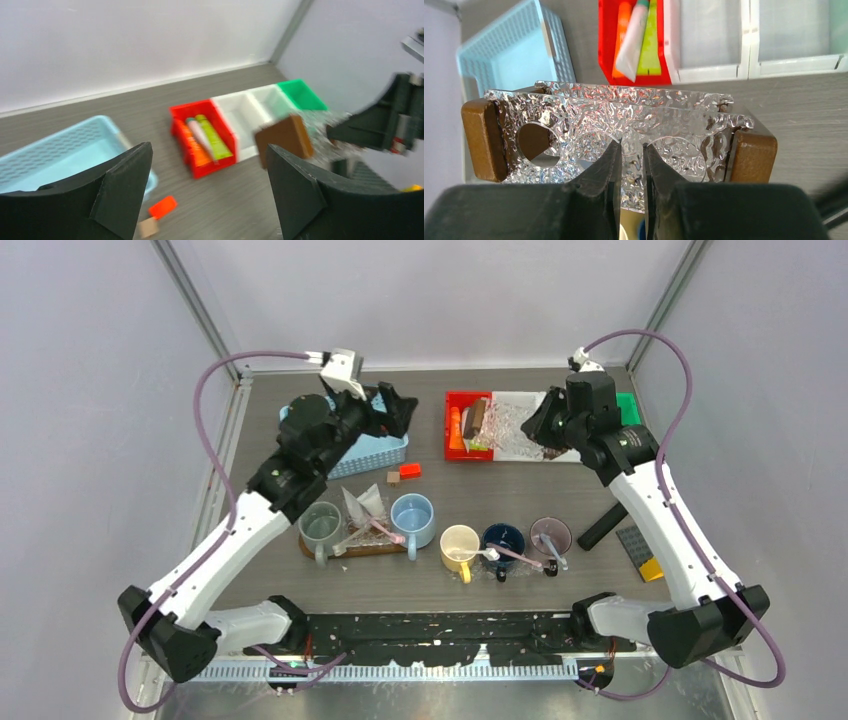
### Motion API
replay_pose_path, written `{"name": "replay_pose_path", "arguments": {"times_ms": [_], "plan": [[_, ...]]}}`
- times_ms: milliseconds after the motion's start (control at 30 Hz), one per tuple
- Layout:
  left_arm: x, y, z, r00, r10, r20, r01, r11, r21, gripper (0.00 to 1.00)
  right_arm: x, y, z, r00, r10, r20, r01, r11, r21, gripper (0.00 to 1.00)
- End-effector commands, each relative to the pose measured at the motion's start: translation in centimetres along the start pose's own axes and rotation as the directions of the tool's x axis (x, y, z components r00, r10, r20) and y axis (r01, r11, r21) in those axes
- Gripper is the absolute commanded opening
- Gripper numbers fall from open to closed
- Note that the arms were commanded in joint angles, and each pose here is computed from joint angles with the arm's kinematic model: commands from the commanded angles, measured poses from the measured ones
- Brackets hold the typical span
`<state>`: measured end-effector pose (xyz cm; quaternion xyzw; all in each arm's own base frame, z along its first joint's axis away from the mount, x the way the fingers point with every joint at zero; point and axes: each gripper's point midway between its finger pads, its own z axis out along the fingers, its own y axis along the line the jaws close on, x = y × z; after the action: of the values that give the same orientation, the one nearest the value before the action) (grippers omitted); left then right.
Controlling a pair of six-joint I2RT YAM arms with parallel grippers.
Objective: Prepare toiletry sets of a toothbrush and toothpaste on the tray
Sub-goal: Pick up the toothpaste holder from the storage box, then place the toothpaste holder at the center of the board.
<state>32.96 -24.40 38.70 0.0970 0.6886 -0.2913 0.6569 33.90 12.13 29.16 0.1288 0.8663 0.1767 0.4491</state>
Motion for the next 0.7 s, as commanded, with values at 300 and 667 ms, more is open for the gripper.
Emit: {"name": "replay_pose_path", "arguments": {"times_ms": [300,667], "plan": [[-2.5,12.1,-7.8,0.962,0.232,-0.142,-0.269,0.892,-0.363,0.89,7.4,-1.6,0.9,0.933,-0.293,-0.206,0.265,0.952,-0.156,0.0],[-2.6,15.5,-11.1,0.923,0.366,-0.115,-0.37,0.768,-0.523,0.89,12.6,-5.7,5.5,0.917,-0.279,-0.286,0.269,0.96,-0.074,0.01]]}}
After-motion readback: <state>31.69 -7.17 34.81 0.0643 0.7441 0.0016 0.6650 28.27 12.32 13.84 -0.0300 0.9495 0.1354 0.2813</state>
